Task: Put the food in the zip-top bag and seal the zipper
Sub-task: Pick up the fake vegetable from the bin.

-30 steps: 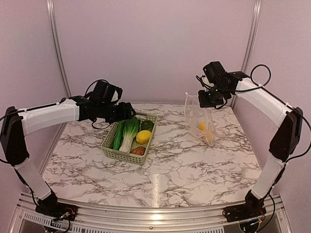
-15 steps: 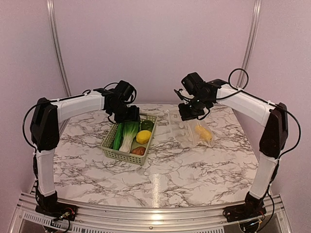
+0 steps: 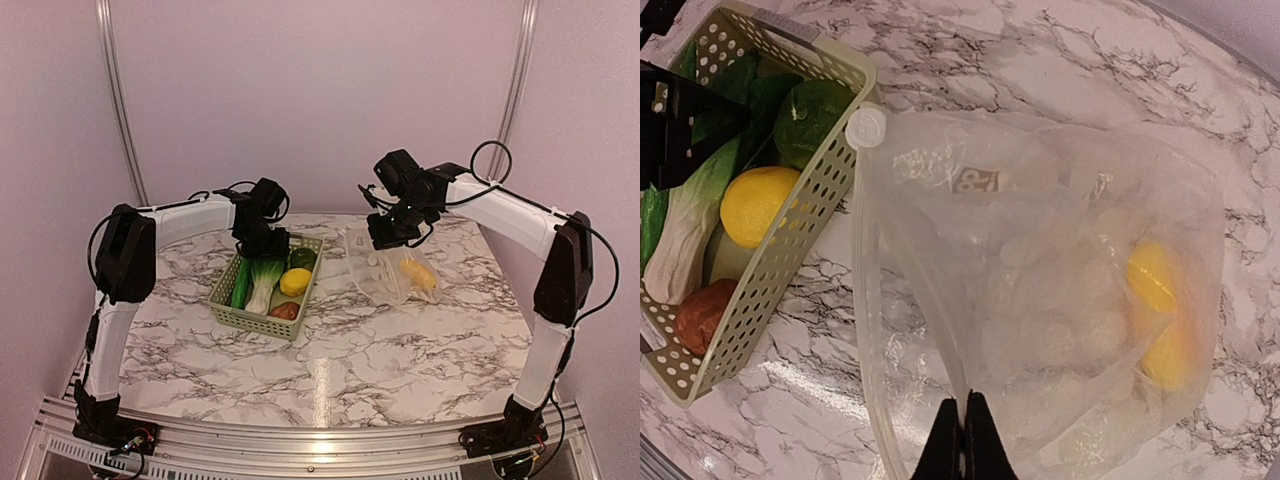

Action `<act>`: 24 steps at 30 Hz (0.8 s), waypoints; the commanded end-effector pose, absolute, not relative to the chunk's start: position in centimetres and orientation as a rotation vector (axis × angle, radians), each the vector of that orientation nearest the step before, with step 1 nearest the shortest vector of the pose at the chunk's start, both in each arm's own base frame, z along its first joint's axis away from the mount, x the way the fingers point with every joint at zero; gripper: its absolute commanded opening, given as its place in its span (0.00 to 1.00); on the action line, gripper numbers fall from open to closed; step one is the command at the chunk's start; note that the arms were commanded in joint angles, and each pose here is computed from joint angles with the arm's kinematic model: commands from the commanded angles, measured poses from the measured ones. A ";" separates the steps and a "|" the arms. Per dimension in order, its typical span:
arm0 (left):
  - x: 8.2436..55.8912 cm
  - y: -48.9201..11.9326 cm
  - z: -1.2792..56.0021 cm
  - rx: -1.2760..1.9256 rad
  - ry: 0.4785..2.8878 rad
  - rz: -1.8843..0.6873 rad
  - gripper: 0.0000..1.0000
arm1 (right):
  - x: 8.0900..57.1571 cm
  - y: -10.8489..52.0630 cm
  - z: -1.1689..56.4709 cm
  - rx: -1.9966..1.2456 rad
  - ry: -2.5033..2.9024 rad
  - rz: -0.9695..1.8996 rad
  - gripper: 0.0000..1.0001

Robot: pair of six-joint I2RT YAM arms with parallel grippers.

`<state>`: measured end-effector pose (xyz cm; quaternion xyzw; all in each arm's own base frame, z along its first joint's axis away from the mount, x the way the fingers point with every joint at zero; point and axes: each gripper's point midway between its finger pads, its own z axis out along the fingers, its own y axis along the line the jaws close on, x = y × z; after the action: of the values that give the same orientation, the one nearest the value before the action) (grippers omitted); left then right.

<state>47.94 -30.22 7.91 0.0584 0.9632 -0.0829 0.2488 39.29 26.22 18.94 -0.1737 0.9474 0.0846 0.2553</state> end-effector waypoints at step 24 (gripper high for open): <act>48.8 -28.6 9.8 0.194 2.612 -0.187 0.10 | 38.4 26.9 20.3 -0.438 2.570 0.334 0.00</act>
<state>48.61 -29.95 5.32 0.0845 0.9674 -0.0709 0.2279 38.52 26.49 18.25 -0.1679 0.9512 0.1013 0.2382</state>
